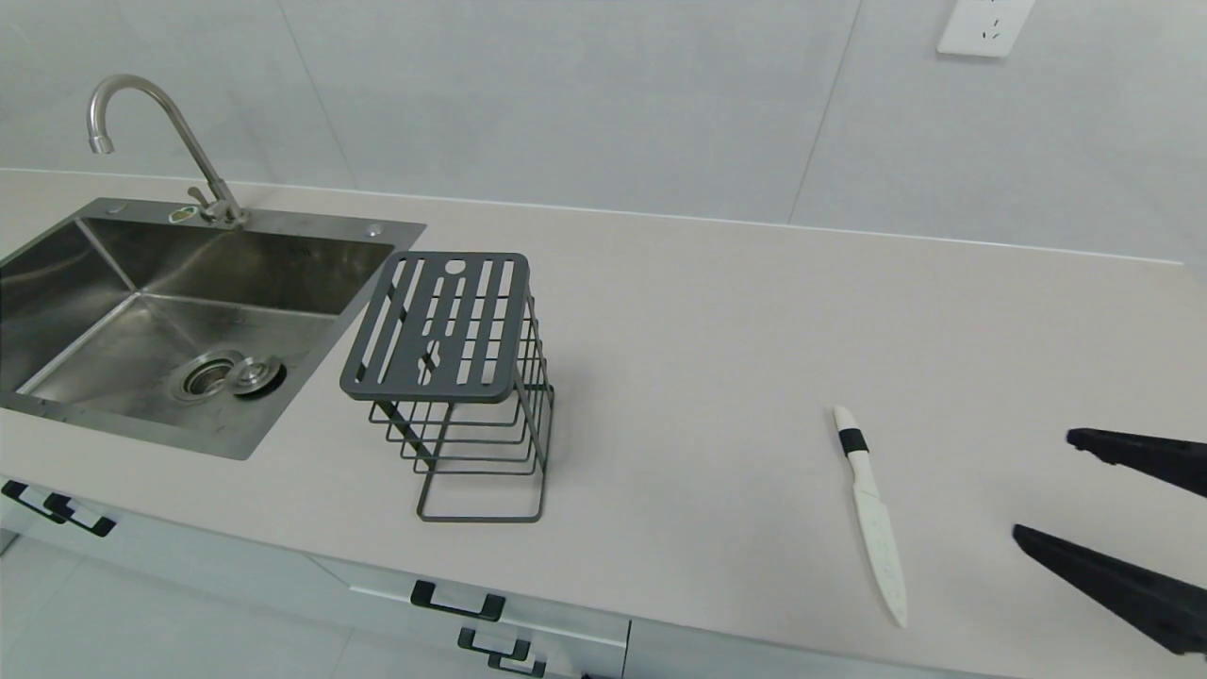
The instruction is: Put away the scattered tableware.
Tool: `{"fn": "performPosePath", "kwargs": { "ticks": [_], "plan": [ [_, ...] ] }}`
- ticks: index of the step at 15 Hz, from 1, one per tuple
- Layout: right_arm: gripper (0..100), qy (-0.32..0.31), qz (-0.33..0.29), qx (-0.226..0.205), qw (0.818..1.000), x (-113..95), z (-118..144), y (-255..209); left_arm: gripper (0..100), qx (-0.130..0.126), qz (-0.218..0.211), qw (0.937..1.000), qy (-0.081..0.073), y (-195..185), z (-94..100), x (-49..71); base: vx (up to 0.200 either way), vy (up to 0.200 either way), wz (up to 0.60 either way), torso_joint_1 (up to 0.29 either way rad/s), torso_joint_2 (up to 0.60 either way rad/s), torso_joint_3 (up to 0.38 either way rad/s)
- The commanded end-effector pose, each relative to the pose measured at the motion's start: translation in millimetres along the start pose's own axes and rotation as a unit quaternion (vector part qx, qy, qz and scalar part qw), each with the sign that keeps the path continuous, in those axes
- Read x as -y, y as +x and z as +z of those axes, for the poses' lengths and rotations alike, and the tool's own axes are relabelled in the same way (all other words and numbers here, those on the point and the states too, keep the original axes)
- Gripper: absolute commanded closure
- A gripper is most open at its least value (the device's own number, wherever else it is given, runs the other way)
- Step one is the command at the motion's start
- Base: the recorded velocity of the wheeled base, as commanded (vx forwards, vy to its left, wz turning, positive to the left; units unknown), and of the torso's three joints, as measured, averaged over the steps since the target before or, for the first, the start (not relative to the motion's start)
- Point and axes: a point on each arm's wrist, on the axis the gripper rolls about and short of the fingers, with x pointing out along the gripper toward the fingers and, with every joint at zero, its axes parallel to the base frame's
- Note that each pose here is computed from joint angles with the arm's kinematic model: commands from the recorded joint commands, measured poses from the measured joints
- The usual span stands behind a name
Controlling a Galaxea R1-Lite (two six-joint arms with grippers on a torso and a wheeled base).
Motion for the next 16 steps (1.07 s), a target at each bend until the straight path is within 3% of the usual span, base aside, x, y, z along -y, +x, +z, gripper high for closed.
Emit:
{"fn": "performPosePath", "kwargs": {
  "ticks": [1, 2, 3, 7, 10, 13, 16],
  "plan": [
    [0, 0.008, 0.026, -0.081, 0.996, 0.7, -5.6, 48.3, 0, -0.001, 0.0, 1.0, 0.0, 0.2, 0.0, 0.0, 0.0, 0.0, 0.0, 0.0, 0.0, 0.0],
    [0, 0.008, 0.026, -0.081, 0.996, 0.7, -5.6, 48.3, 0, -0.001, 0.0, 1.0, 0.0, 0.2, 0.0, 0.0, 0.0, 0.0, 0.0, 0.0, 0.0, 0.0],
    [0, -0.005, 0.033, -0.082, 0.996, -15.1, 1.1, 54.4, 0, 0.0, 0.0, 1.0, 0.0, 0.1, 0.0, 0.0, 0.0, 0.0, 0.0, 0.0, 0.0, 0.0],
    [0, 0.019, 0.012, -0.103, 0.994, -17.1, -1.3, 63.6, 0, 0.0, -0.001, 1.0, 0.0, 0.1, 0.0, 0.0, 0.0, 0.0, 0.0, 0.0, 0.0, 0.0],
    [0, 0.03, -0.048, -0.128, 0.99, -18.4, 2.5, 85.9, 0, -0.001, -0.001, 1.0, 0.0, 0.2, 0.0, 0.0, 0.0, 0.0, 0.0, 0.0, 0.0, 0.0],
    [0, 0.061, -0.061, -0.185, 0.979, -27.5, -8.4, 102.0, 0, 0.0, -0.001, 1.0, -0.001, 0.1, 0.0, 0.0, 0.0, 0.0, 0.0, 0.0, 0.0, 0.0],
    [0, 0.062, -0.077, -0.203, 0.974, -26.6, -14.4, 107.2, 0, 0.0, 0.0, 1.0, -0.001, 0.1, 0.0, 0.0, 0.0, 0.0, 0.0, 0.0, 0.0, 0.0]
  ]
}}
